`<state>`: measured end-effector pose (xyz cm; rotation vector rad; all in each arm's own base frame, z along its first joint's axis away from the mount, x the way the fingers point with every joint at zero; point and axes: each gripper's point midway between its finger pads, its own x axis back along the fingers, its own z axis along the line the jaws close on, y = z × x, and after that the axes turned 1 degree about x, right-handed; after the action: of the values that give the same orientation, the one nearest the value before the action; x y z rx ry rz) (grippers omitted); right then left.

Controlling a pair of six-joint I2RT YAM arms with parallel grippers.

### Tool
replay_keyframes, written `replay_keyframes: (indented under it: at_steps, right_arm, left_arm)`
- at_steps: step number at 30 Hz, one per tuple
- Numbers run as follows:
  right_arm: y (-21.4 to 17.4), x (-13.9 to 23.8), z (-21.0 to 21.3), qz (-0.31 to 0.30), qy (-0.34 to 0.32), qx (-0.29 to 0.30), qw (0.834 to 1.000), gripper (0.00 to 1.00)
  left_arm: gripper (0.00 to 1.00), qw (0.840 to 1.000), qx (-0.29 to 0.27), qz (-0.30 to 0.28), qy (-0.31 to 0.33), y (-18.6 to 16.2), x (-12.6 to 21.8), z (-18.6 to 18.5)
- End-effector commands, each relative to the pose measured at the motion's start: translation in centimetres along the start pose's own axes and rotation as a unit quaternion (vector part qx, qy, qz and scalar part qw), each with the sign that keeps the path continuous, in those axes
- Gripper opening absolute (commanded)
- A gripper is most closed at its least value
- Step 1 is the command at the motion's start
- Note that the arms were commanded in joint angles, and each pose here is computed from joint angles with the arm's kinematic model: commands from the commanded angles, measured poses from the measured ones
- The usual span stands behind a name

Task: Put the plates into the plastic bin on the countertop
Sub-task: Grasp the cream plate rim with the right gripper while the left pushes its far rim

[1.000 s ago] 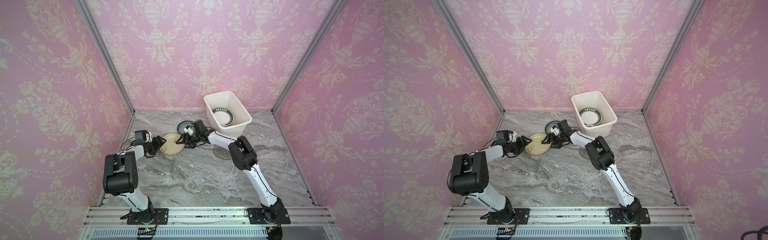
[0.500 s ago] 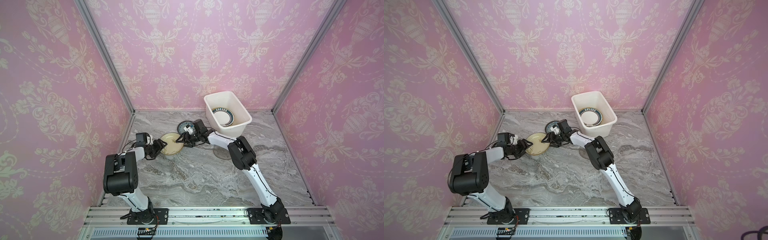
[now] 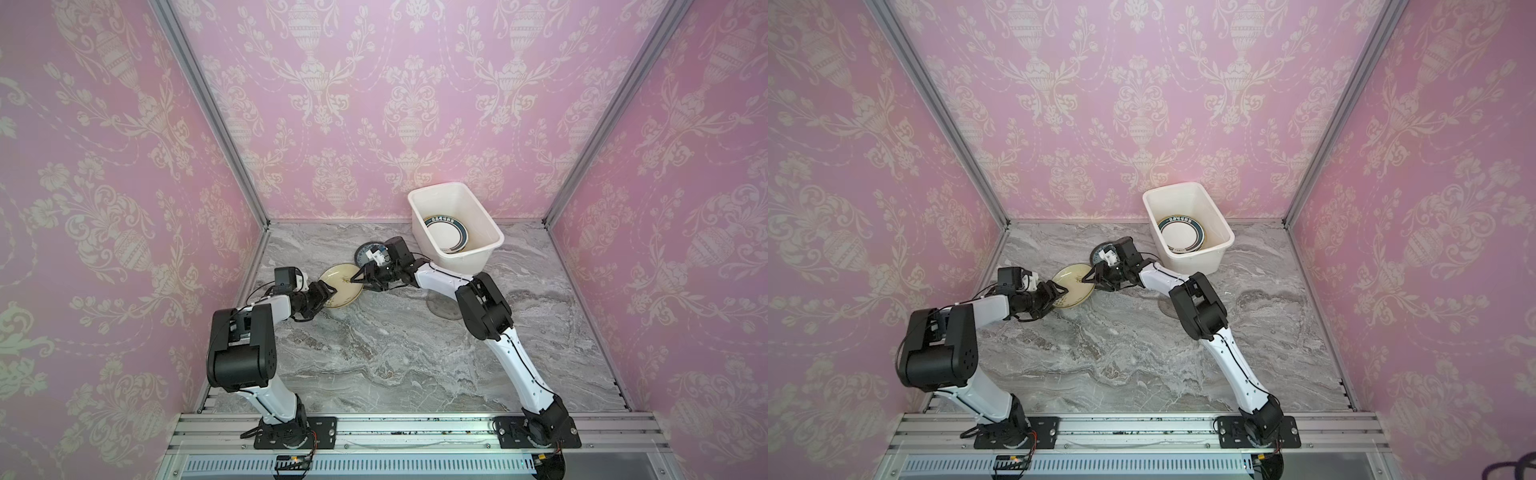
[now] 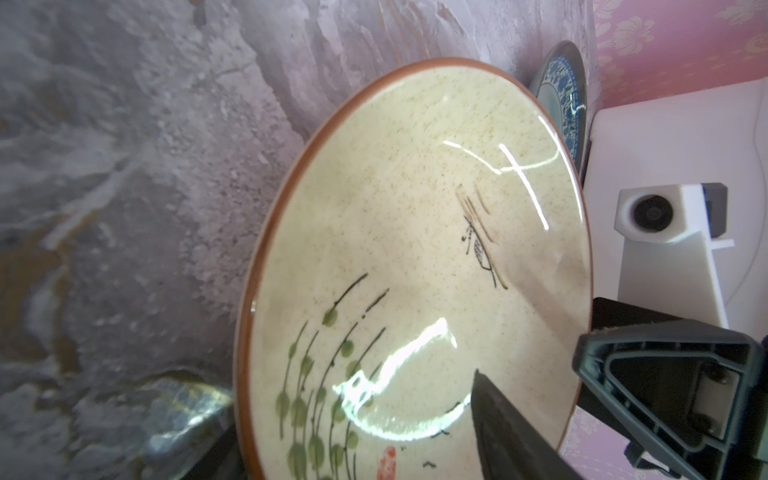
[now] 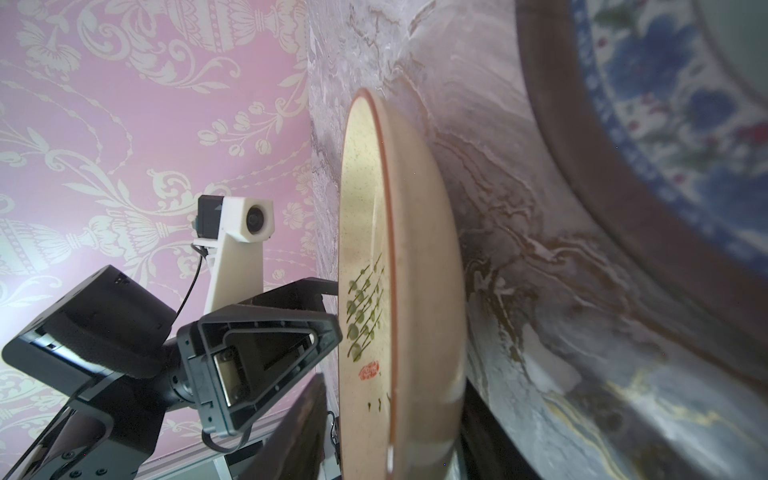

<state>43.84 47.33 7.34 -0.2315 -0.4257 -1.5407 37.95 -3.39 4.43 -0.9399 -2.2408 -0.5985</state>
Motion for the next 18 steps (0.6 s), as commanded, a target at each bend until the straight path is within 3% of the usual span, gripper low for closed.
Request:
replay_keyframes:
  at_steps: [1, 8, 18]
  right_arm:
    - [-1.0, -1.7, 1.5, 0.019, 0.021, 0.022, 0.999, 0.46]
    - [-1.1, -2.3, 0.8, 0.023, 0.015, 0.01, 1.0, 0.42]
    - [-1.2, -2.2, 0.1, 0.02, 0.001, 0.005, 1.0, 0.23]
  left_arm:
    - [0.71, 1.0, -0.015, 0.016, -0.02, -1.1, 0.4, -1.5]
    - [0.71, 0.999, -0.02, 0.019, -0.021, -1.3, 0.4, -2.0]
    - [0.71, 0.999, -0.03, 0.016, -0.023, -1.5, 0.9, -2.5]
